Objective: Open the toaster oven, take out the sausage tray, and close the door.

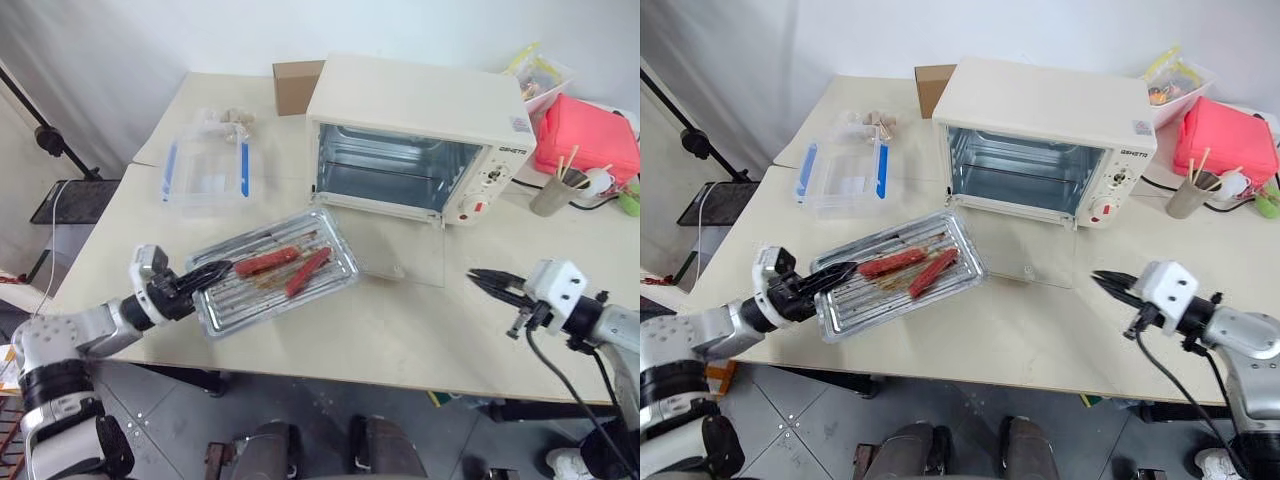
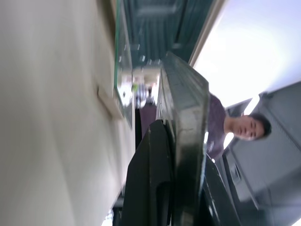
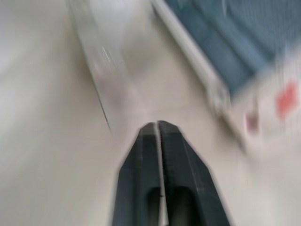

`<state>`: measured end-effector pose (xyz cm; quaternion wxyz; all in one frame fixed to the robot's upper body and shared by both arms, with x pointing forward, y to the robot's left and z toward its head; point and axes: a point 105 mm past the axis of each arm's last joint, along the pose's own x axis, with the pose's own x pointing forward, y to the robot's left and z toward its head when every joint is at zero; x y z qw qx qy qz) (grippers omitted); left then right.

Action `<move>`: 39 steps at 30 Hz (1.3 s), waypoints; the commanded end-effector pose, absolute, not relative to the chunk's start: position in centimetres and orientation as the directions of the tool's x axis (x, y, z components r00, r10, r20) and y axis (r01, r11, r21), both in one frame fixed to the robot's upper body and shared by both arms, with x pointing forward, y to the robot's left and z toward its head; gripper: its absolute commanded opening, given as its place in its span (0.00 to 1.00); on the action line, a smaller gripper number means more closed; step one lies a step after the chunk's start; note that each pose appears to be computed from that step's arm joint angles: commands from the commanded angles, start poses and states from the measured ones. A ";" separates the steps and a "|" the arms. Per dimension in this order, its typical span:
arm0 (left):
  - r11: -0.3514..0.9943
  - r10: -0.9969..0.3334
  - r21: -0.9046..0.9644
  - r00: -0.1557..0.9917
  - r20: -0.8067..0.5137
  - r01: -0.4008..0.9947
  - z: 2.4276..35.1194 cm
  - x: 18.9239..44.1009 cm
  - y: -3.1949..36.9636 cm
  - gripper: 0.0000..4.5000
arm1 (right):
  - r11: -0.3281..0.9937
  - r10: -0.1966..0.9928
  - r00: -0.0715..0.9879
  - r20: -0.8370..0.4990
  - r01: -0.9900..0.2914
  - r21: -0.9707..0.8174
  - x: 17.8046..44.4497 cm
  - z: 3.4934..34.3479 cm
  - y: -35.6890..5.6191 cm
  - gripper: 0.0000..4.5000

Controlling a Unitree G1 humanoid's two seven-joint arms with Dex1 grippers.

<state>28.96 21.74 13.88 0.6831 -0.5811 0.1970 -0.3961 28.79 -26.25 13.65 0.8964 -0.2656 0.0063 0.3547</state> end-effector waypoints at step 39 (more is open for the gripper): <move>0.056 -0.648 -0.962 0.743 0.168 0.266 14.4 27.6 21.0 0.00 | 0.452 0.881 0.473 0.017 -0.831 -0.324 26.4 18.7 -21.0 0.41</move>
